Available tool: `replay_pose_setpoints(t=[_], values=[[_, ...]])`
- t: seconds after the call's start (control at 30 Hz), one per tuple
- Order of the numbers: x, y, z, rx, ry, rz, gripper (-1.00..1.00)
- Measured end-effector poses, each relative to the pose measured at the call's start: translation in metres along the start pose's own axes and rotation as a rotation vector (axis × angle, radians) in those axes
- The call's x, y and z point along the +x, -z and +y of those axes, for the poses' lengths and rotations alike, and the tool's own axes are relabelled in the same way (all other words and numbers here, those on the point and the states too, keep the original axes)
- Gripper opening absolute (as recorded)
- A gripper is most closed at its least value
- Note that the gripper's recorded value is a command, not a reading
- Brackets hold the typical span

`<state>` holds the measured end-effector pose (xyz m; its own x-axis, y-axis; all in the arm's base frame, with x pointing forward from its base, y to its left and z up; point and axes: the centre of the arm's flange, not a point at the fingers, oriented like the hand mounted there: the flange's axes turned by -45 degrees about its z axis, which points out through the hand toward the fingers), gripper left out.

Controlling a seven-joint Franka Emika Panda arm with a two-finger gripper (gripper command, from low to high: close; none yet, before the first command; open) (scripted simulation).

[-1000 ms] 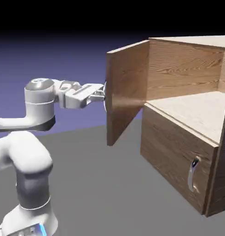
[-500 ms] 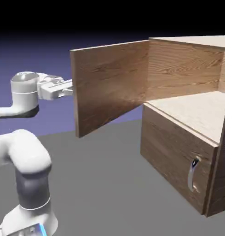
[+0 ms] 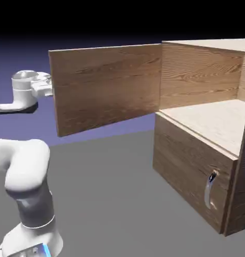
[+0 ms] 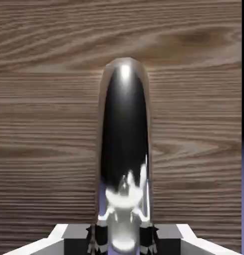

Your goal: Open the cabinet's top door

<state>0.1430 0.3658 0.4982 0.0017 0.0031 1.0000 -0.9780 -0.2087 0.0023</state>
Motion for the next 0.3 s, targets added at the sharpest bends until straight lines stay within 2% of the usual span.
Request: replay_pose_setpoints(t=[0.3], values=[[0.0, 0.065, -0.026, -0.145, 0.0, 0.0, -1.0]])
